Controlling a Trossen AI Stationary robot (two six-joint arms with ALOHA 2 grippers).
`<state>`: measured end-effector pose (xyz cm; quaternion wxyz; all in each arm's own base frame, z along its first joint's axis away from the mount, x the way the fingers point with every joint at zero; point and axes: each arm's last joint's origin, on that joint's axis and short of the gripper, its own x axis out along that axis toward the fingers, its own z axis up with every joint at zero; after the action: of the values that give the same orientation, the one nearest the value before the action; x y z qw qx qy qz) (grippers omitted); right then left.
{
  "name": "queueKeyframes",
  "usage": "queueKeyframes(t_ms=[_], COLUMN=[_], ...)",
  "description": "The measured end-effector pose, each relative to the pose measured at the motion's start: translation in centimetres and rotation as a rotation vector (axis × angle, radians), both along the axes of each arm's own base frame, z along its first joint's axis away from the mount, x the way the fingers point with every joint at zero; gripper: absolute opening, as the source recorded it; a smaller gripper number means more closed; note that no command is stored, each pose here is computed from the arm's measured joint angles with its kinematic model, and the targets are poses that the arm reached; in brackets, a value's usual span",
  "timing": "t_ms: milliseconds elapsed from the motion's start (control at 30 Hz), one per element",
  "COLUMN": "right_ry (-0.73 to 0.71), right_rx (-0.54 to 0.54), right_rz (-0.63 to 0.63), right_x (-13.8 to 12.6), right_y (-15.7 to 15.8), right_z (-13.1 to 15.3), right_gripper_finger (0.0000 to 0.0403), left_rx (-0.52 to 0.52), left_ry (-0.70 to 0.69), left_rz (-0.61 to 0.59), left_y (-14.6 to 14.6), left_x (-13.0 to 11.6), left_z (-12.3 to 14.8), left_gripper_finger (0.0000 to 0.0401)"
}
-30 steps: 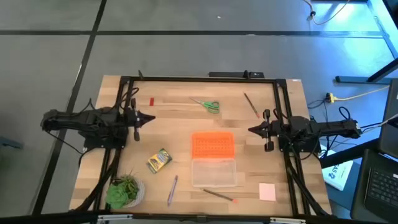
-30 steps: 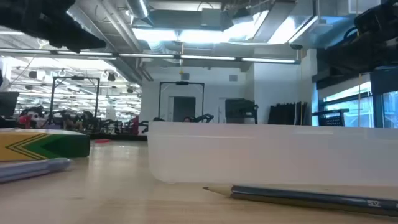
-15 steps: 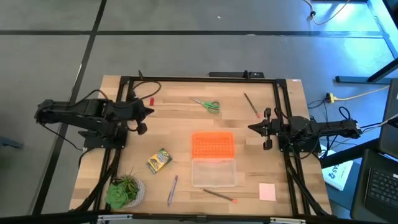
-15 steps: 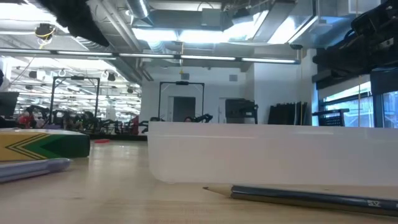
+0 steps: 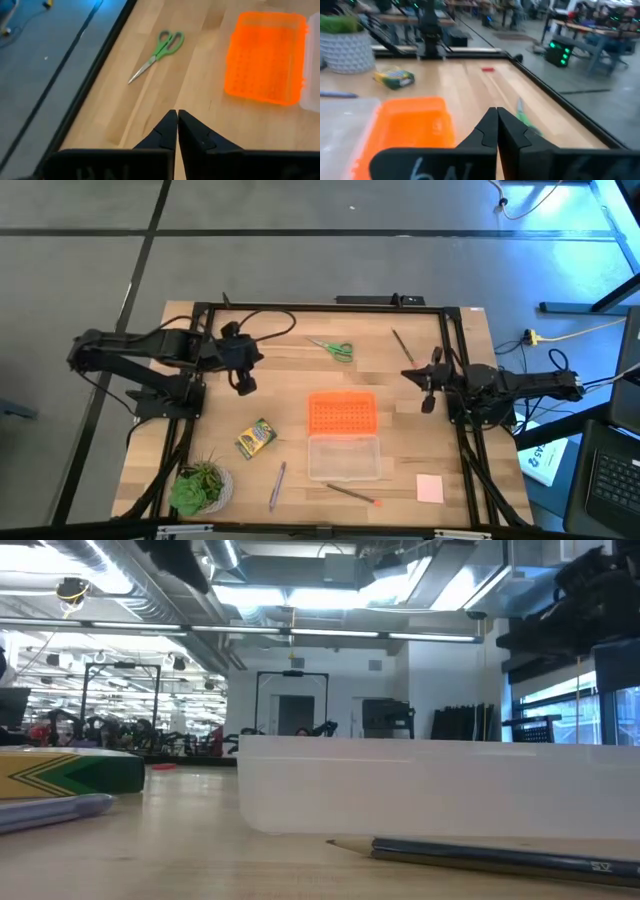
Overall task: Pack school essentials
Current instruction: Put the green scissors into the orange supply box
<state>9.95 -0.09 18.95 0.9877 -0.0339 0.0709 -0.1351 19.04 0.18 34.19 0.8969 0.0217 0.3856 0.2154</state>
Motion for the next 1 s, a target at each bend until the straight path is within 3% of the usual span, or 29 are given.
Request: queueKeyframes(t_ms=[233,433,733,1000], right_ry=[0.079,0.156,0.364,0.532], right_rx=[-0.002,0.098,0.209,0.245], right_rz=[-0.003,-0.030,-0.083,-0.086], right_x=[1.3,3.1,5.5,7.1], right_y=[0.1,0.3,0.6,0.8], right_z=[3.1,6.4,11.6,14.4], right_gripper_finger=[0.0000,0.0000,0.0000,0.0000], left_rx=[0.101,0.023,-0.023,0.042], left_ry=[0.023,0.035,0.063,0.111], left_rz=[-0.131,-0.228,-0.168,-0.227], left_y=[0.0,1.7,5.4,6.5], left_x=[2.9,6.2,9.2,11.7], left_z=[0.8,2.4,1.4,-0.6], left_gripper_finger=[0.0016,0.0002,0.0003,0.0047])
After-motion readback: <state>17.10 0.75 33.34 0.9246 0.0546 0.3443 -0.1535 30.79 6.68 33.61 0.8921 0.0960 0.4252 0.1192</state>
